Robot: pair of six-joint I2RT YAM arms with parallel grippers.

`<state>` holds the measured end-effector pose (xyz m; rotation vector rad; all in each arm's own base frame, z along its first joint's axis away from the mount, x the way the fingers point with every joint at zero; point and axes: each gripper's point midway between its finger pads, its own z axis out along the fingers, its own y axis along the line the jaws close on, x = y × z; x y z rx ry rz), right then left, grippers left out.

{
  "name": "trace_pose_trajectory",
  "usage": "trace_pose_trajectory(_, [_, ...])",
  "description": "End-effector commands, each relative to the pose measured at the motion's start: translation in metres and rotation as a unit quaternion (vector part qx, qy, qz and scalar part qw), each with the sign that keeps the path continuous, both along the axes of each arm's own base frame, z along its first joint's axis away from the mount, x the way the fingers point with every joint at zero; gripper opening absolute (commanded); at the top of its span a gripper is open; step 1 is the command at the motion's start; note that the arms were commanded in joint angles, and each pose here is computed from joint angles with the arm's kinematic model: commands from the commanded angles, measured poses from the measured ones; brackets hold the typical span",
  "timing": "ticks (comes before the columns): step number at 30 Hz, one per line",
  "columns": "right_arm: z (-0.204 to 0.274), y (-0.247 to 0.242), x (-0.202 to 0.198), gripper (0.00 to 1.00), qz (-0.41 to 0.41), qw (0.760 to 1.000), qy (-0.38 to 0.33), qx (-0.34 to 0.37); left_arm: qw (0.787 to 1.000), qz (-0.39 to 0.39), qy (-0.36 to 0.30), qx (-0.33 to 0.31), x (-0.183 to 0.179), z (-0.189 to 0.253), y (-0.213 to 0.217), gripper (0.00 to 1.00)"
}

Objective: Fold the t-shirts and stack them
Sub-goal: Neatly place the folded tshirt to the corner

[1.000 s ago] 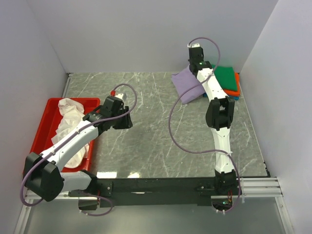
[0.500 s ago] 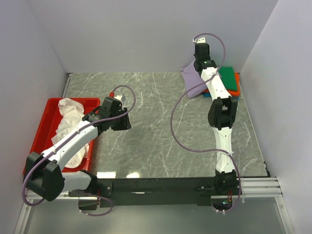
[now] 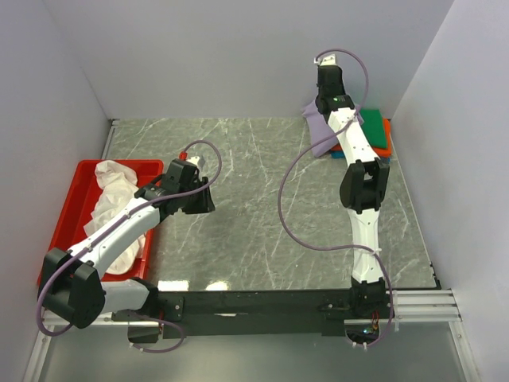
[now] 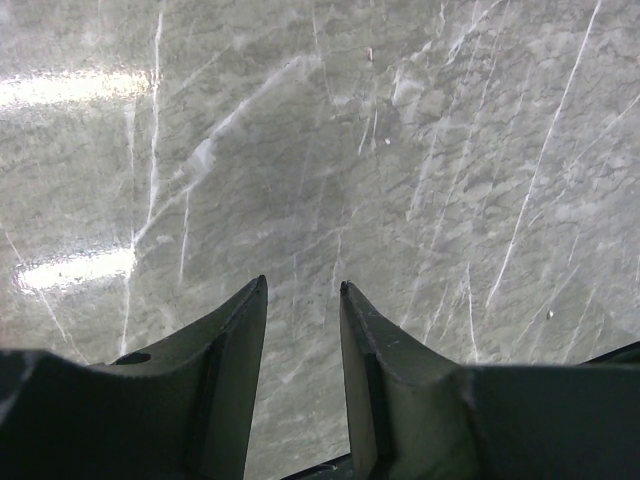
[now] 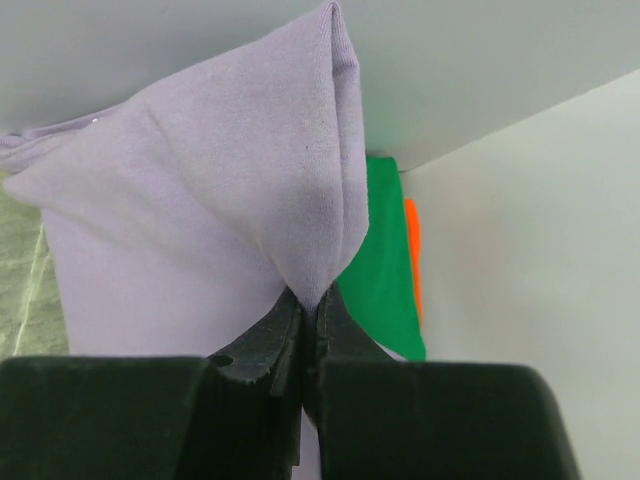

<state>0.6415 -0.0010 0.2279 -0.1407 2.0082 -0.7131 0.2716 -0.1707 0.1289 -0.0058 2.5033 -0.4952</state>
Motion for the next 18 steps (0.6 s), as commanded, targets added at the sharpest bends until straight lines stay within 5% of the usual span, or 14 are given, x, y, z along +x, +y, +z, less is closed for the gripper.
trace_pose_trajectory(1, [0.126,-0.006,-0.018,0.0,-0.017,0.991,-0.136,0.002,1.0,-0.008,-0.02,-0.015,0.002,0.01,-0.003,0.41])
trace_pose_trajectory(18, [0.162,-0.014,-0.037,0.0,-0.028,0.986,-0.162,-0.007,1.0,-0.013,-0.016,-0.02,0.0,0.009,-0.005,0.4])
